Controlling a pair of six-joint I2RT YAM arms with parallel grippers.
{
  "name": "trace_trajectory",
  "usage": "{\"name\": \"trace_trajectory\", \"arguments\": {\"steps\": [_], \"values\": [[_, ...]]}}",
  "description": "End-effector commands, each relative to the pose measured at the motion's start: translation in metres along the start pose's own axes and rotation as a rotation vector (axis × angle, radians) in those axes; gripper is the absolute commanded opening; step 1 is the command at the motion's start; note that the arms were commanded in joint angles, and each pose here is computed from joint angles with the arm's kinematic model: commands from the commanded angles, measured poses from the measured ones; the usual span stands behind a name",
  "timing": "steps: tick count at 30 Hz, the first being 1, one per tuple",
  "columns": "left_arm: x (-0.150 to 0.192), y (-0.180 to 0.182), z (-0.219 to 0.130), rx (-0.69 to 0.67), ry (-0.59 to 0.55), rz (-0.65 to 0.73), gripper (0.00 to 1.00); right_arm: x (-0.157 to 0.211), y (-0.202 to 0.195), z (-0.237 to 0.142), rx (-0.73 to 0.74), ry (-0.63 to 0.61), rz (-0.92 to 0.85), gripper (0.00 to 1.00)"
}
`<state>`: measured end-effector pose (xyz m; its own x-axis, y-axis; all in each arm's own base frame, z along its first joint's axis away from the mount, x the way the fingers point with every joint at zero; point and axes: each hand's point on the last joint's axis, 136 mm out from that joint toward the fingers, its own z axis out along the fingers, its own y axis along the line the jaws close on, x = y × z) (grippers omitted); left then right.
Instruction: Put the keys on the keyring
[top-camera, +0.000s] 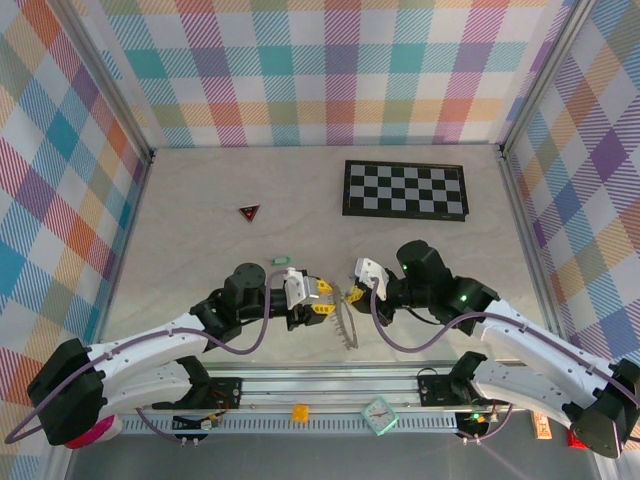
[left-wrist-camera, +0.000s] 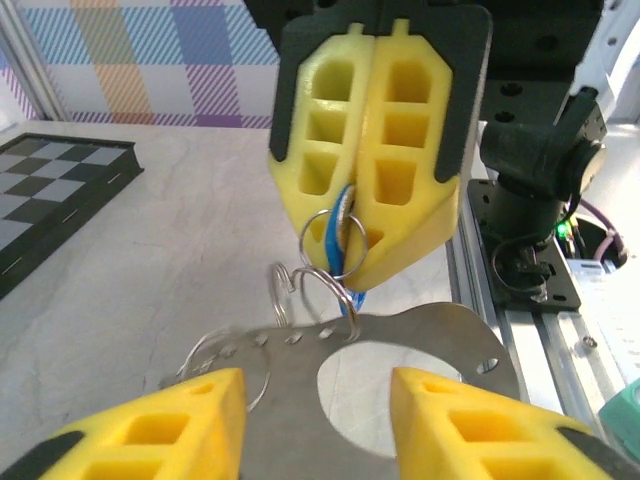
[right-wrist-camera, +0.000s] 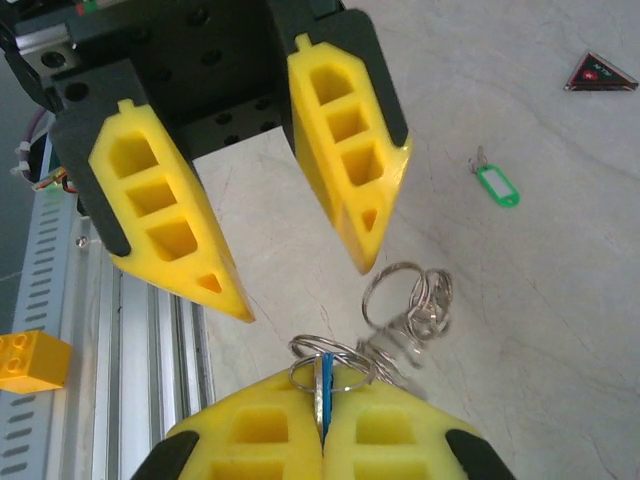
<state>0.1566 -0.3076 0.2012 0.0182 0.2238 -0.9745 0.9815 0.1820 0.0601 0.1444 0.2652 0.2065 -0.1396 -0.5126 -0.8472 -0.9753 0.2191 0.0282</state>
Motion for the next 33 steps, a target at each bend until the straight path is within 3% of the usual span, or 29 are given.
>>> {"name": "trace_trajectory", "arguments": {"steps": [1, 5, 15, 20, 26, 29, 33], "values": [[-0.013, 0.002, -0.007, -0.034, -0.063, 0.002, 0.44, -0.019, -0.003, -0.012, 0.024, -0.024, -0.053, 0.00], [-0.020, 0.013, -0.016, -0.125, -0.106, -0.004, 0.46, -0.025, -0.005, -0.015, 0.033, -0.017, -0.064, 0.00], [-0.030, 0.088, -0.077, -0.679, -0.201, -0.097, 0.45, -0.050, 0.000, 0.003, -0.036, -0.051, -0.072, 0.00], [-0.031, 0.114, -0.129, -0.963, -0.240, -0.174, 0.57, -0.080, 0.020, 0.030, -0.138, -0.148, -0.067, 0.00], [-0.041, 0.119, -0.149, -1.027, -0.293, -0.226, 0.61, -0.102, 0.029, 0.063, -0.173, -0.226, -0.077, 0.00], [-0.038, 0.125, -0.163, -1.107, -0.311, -0.263, 0.64, -0.085, 0.016, 0.077, -0.109, -0.173, -0.101, 0.00], [-0.032, 0.128, -0.175, -1.159, -0.339, -0.318, 0.67, -0.017, -0.013, 0.085, 0.013, 0.016, -0.117, 0.00]]}}
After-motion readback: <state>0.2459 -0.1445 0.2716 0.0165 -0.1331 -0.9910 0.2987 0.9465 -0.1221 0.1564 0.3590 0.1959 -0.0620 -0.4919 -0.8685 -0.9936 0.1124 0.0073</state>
